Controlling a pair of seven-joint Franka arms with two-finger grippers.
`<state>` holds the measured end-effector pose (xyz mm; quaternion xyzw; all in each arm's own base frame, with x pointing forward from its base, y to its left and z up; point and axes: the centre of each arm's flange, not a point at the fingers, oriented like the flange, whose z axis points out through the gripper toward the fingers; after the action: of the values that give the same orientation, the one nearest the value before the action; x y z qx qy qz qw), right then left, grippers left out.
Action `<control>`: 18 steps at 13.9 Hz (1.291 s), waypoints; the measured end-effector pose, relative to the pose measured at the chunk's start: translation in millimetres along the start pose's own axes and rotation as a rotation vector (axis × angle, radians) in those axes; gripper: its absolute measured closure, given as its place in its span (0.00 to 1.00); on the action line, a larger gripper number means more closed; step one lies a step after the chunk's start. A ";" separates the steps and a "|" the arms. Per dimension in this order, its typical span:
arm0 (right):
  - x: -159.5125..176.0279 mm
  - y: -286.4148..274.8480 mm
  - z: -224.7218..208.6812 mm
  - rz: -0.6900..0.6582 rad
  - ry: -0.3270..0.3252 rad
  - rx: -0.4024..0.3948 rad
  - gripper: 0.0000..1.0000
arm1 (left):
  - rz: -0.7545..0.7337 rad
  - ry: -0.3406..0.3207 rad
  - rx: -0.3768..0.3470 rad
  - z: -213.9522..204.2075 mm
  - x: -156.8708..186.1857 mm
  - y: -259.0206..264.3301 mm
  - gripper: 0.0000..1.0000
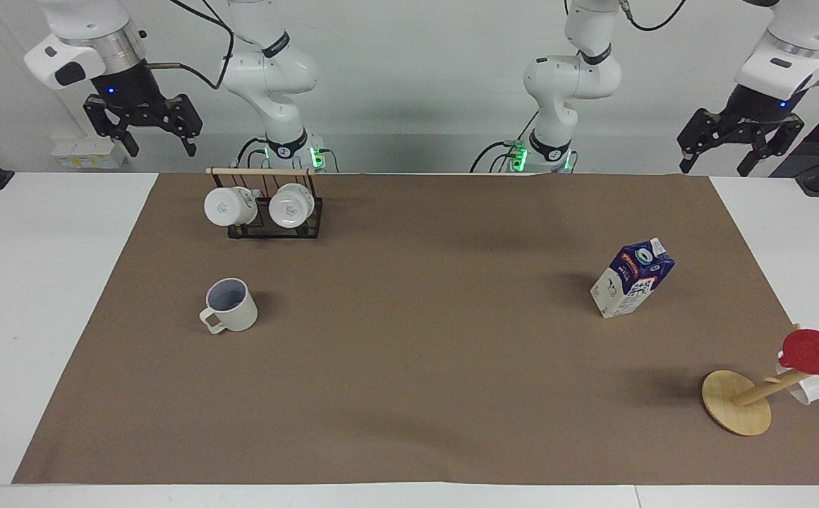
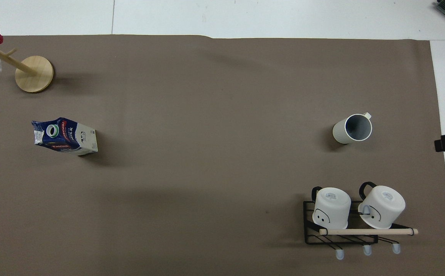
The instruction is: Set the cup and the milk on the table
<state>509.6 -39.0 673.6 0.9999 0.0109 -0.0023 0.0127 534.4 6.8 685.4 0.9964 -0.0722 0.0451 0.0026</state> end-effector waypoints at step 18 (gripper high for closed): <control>-3.4 0.0 1.3 0.007 -0.004 0.001 0.00 | 0.002 -0.002 0.000 -0.1 -0.2 1.0 0.00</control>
<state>506.2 -39.1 672.3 0.9999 0.0075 -0.0041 0.0120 534.1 5.9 685.4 0.9964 -0.0731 0.0439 0.0027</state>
